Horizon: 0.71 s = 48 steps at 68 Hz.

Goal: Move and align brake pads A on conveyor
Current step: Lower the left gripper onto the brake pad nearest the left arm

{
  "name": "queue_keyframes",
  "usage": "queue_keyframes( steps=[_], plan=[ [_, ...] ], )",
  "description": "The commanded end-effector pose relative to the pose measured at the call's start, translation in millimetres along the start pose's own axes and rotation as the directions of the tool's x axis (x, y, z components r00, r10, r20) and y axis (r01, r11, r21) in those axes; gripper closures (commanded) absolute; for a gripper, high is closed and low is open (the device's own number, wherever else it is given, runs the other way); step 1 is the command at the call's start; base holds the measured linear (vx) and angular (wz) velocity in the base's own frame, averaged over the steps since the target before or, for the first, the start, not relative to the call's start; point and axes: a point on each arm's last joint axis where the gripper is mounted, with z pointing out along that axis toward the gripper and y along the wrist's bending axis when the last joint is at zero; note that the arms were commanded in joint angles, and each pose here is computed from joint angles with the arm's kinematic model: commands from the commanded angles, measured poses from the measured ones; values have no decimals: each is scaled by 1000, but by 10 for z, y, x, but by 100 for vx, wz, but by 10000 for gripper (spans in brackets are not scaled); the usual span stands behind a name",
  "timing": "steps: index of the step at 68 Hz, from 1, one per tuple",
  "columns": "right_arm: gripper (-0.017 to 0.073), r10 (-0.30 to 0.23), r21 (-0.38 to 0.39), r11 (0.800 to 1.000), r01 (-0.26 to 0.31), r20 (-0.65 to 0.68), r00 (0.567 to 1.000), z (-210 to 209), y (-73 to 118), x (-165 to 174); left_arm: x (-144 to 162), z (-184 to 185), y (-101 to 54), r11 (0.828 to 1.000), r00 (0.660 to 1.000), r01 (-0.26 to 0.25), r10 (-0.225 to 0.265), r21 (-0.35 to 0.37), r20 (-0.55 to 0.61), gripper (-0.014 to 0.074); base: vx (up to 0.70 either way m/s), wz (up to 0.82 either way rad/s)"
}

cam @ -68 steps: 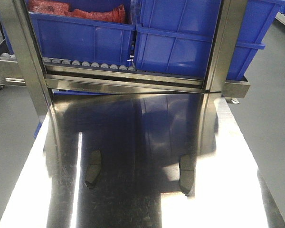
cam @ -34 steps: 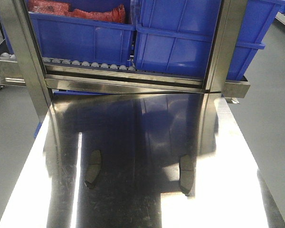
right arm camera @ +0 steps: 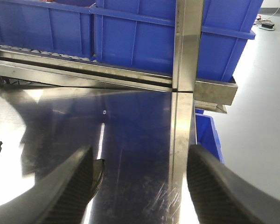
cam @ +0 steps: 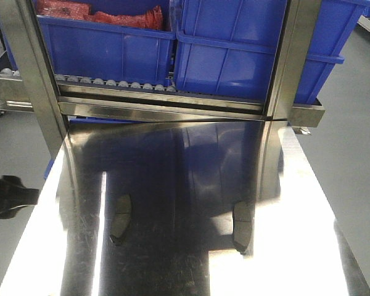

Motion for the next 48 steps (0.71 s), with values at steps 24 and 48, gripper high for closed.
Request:
queue_keyframes(
  steps=[24,48],
  plan=[
    [127,-8,9,1000,7,92,996,-25,-4,-150,-575,596,-458,988,979,-141,150,68,-139,179,0,0],
    [127,-8,9,1000,7,92,996,-25,-4,-150,-665,969,-1056,987,971,-112,134,119,-199,176,0,0]
  ],
)
